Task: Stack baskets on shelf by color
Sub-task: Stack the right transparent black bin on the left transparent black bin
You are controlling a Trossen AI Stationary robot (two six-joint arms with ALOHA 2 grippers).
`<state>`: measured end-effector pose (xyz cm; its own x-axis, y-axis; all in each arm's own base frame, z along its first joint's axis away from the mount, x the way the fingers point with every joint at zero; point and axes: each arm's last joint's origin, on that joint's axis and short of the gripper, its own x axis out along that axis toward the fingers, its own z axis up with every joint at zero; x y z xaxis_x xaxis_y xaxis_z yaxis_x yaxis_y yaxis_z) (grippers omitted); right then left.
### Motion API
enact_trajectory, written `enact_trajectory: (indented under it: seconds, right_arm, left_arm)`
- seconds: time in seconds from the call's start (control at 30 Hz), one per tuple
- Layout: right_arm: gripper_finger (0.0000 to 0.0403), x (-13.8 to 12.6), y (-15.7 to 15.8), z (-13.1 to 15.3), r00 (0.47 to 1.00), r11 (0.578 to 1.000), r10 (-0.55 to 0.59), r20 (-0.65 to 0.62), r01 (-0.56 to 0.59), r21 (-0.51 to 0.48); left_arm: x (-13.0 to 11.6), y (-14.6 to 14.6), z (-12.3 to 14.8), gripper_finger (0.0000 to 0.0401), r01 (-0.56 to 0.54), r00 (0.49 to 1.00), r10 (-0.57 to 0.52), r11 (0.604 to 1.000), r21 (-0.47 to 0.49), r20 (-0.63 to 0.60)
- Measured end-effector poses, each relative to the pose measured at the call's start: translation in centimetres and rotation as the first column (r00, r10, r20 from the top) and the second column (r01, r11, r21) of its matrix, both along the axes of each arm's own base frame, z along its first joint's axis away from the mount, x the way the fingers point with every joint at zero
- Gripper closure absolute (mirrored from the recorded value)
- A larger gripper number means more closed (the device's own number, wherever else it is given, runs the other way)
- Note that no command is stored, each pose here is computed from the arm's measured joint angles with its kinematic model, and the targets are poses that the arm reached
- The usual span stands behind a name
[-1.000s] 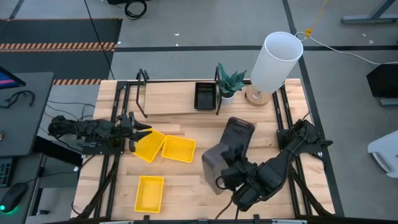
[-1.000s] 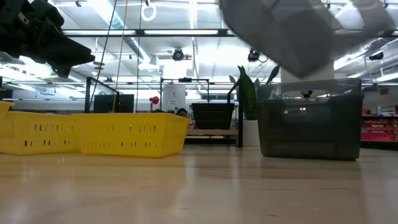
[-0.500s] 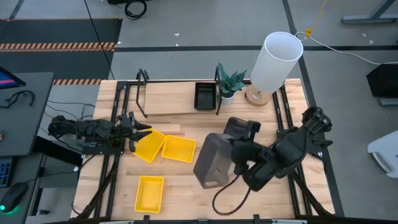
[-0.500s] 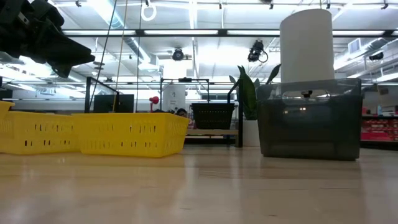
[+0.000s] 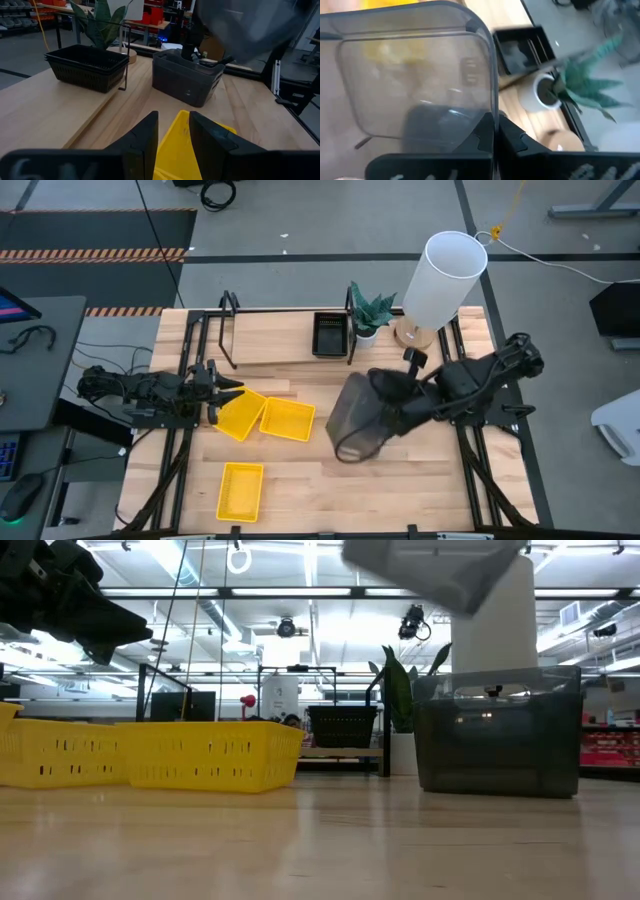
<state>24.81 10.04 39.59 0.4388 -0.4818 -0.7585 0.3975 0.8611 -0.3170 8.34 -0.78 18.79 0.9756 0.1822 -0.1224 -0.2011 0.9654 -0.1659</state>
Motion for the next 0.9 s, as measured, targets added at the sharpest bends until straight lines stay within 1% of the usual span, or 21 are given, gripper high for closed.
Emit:
enact_trajectory:
  seconds: [0.27, 0.43, 0.5, 0.57, 0.73, 0.9]
  right_arm:
    - [0.0400, -2.5, -3.7, -1.9, 0.992, 0.995, -0.091, -0.085, 0.094, 0.031]
    - [0.0400, -3.7, -5.1, -3.1, 0.984, 0.992, -0.115, -0.135, 0.121, 0.040]
    - [0.0400, -4.0, -5.4, -3.7, 0.979, 0.992, -0.107, -0.173, 0.117, 0.048]
    - [0.0400, -4.0, -5.6, -4.5, 0.971, 0.992, -0.093, -0.219, 0.109, 0.061]
    - [0.0400, -3.8, -5.9, -6.3, 0.947, 0.989, -0.098, -0.305, 0.126, 0.073]
    - [0.0393, -3.1, -6.0, -7.5, 0.926, 0.990, -0.092, -0.366, 0.124, 0.065]
  left_arm:
    - [0.0, 0.0, 0.0, 0.0284, 0.000, 1.000, 0.000, 1.000, 0.000, 0.000]
    - [0.0, 0.0, 0.0, 0.0284, 0.000, 1.000, 0.000, 1.000, 0.000, 0.000]
    - [0.0, 0.0, 0.0, 0.0284, 0.000, 1.000, 0.000, 1.000, 0.000, 0.000]
    - [0.0, 0.0, 0.0, 0.0284, 0.000, 1.000, 0.000, 1.000, 0.000, 0.000]
    - [0.0, 0.0, 0.0, 0.0284, 0.000, 1.000, 0.000, 1.000, 0.000, 0.000]
    - [0.0, 0.0, 0.0, 0.0284, 0.000, 1.000, 0.000, 1.000, 0.000, 0.000]
